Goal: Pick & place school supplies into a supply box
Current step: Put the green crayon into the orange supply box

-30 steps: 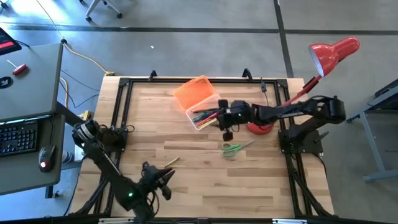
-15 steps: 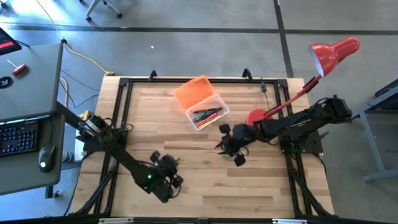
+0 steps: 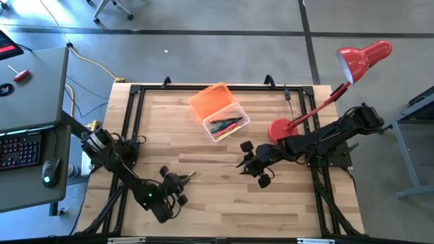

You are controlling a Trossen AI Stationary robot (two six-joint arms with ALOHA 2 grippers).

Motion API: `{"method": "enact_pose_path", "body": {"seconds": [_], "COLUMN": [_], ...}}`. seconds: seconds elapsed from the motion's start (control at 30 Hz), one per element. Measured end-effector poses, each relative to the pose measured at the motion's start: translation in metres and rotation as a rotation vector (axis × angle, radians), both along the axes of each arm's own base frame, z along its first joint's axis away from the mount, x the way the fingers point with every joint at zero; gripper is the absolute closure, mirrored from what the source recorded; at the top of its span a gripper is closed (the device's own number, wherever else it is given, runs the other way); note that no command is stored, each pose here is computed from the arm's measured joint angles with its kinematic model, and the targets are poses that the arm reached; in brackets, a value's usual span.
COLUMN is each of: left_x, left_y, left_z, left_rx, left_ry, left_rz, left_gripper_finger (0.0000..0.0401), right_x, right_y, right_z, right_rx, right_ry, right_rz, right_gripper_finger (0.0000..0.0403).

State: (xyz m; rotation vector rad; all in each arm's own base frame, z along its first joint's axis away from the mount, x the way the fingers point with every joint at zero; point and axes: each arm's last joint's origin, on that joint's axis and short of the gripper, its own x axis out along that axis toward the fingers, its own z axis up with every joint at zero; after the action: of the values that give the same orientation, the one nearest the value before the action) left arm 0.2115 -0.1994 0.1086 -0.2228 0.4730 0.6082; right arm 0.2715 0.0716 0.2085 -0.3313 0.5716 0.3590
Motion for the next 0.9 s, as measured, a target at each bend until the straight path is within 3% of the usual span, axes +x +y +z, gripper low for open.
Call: {"method": "enact_pose_path", "body": {"seconds": [0.27,0.9], "left_x": [-0.016,-0.012], "left_y": [0.018,0.016], "left_z": [-0.025,-0.026], "left_rx": [-0.022,-0.045], "left_ry": [-0.044,-0.046], "left_rz": [-0.001,-0.046], "left_gripper_finger": [0.0293,0.0293], "right_x": [0.000,0.000], "right_y": [0.000,0.000], "right_z": [0.000,0.000], "right_rx": [-0.007,-0.019], "right_ry": [-0.002,-0.005], "right_rz": [0.002,0.011], "right_gripper_finger": [0.0295,0.0295]}}
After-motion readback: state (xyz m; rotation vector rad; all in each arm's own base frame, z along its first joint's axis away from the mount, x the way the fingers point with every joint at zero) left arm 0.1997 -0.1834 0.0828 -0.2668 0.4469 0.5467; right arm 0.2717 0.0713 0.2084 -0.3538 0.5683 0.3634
